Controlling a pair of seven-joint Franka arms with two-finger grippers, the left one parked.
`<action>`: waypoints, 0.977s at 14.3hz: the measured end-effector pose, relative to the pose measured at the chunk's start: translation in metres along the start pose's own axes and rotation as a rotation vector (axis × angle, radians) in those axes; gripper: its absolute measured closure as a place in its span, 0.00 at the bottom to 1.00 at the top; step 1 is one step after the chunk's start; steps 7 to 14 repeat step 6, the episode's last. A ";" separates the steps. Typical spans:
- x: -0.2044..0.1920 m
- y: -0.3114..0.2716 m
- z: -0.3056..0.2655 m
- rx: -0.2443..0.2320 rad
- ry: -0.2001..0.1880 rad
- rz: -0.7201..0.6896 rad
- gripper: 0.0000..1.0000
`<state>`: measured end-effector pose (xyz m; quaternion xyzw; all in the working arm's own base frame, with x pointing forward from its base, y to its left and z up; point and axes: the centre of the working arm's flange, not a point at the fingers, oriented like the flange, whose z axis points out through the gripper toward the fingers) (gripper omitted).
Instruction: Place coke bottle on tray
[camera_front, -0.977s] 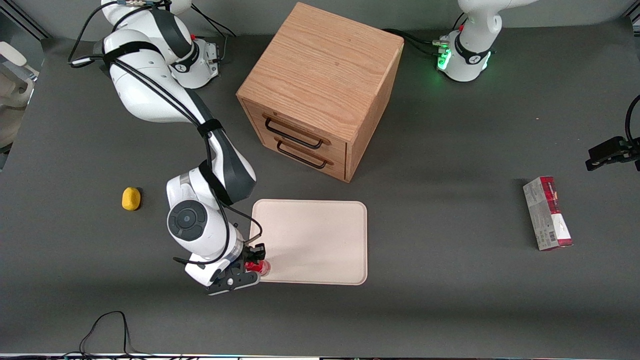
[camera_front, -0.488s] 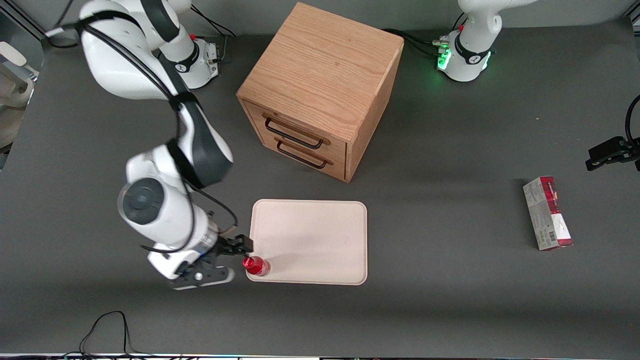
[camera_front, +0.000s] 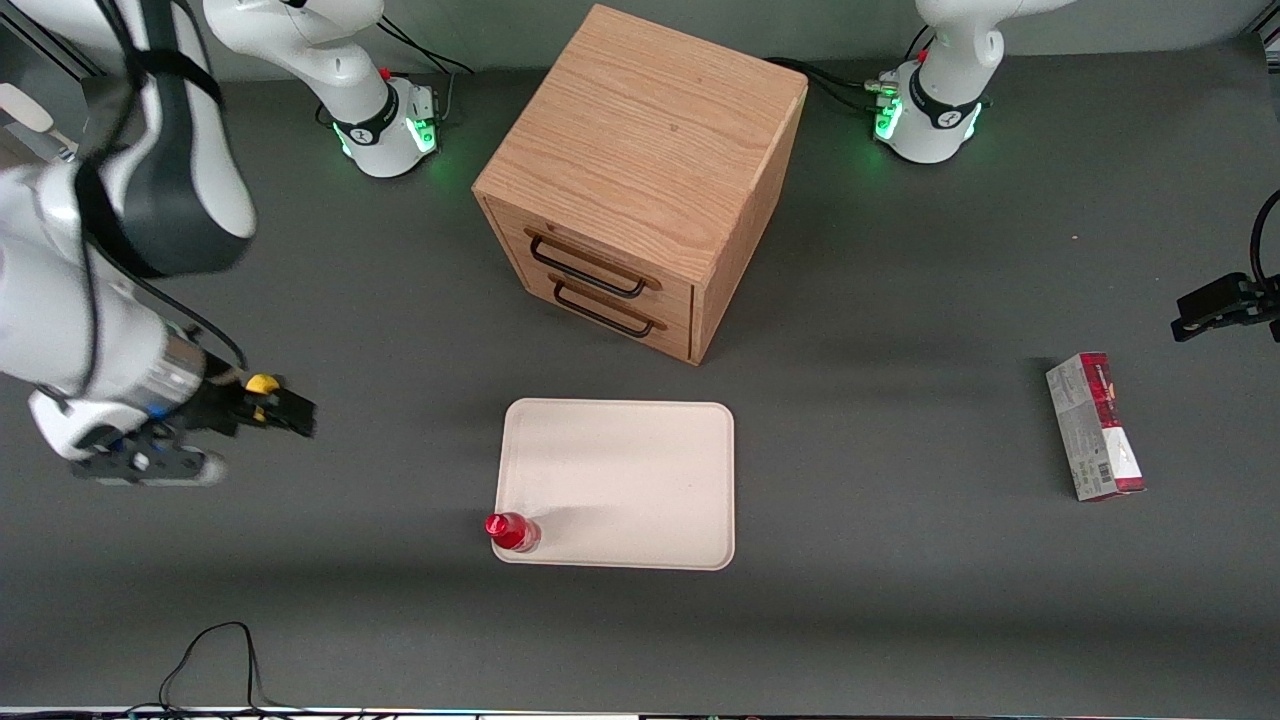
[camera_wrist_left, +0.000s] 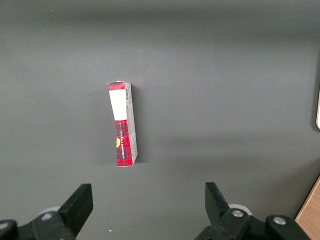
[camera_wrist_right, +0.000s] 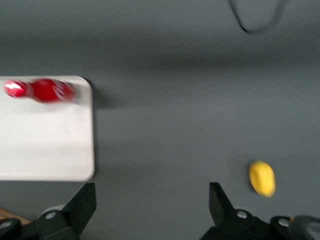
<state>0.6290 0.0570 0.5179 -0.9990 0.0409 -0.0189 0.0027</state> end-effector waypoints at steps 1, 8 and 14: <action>-0.016 0.018 -0.007 0.005 -0.008 0.014 0.00; -0.057 0.058 -0.041 0.030 -0.031 -0.006 0.00; -0.057 0.058 -0.041 0.030 -0.031 -0.006 0.00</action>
